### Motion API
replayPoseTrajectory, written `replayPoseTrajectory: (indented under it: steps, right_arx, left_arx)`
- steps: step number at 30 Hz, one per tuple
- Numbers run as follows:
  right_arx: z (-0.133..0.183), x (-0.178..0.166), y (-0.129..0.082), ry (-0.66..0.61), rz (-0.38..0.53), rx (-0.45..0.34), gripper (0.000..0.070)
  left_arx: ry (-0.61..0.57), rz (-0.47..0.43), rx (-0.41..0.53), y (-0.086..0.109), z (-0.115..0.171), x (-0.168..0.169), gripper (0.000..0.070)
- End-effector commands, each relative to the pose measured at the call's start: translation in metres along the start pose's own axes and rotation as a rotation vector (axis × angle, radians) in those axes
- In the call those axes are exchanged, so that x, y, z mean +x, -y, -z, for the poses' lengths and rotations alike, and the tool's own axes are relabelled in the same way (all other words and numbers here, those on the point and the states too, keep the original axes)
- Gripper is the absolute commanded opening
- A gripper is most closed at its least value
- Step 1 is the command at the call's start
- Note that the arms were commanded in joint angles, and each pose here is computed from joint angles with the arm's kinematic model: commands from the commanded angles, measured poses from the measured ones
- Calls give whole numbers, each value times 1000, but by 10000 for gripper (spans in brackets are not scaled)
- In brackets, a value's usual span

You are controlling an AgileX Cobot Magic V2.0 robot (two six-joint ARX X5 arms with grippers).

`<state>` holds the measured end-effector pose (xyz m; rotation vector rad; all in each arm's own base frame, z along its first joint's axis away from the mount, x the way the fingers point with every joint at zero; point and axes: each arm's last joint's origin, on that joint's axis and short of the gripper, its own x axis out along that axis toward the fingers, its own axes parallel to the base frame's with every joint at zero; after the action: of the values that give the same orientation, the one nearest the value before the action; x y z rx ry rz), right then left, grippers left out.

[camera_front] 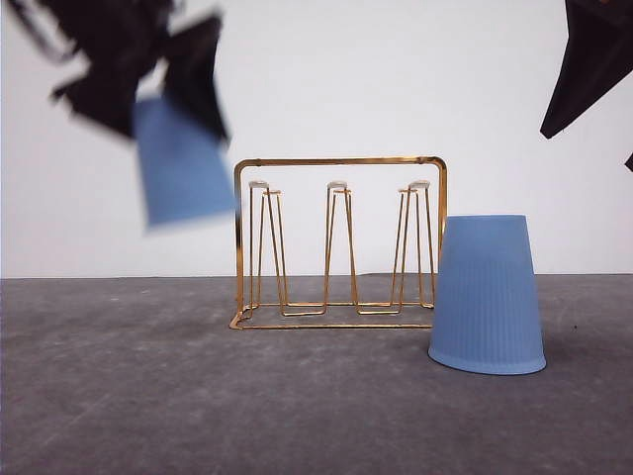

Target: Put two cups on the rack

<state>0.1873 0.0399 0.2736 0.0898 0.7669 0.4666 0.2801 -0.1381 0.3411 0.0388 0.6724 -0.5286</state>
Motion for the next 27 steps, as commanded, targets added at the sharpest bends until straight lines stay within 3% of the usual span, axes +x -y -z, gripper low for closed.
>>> replayPoseTrajectory:
  steps: [1,5,9,22,24,27]
  right_arx:
    - [-6,-3,-2,21,-5,-22,649]
    - [-6,-3,-2,20,-5,-22,649]
    - [-5,-2,-2,12,-5,-19,649]
    - [-3,-2,-2,-4,-4,-15,649]
    - [-3,-3,-2,-6,-4,-16,649]
    - [-2,-2,-2,-13,-5,-16,650]
  left_arx:
    - [57,20,40,7,-17,-9,310]
    - [139,28,71,11,-32,-16,311]
    - [129,24,69,9,-32,-2,311]
    - [-79,14,55,-6,2,114,318]
    - [-100,17,57,-7,6,122,394]
    - [-107,16,56,-8,8,124,562]
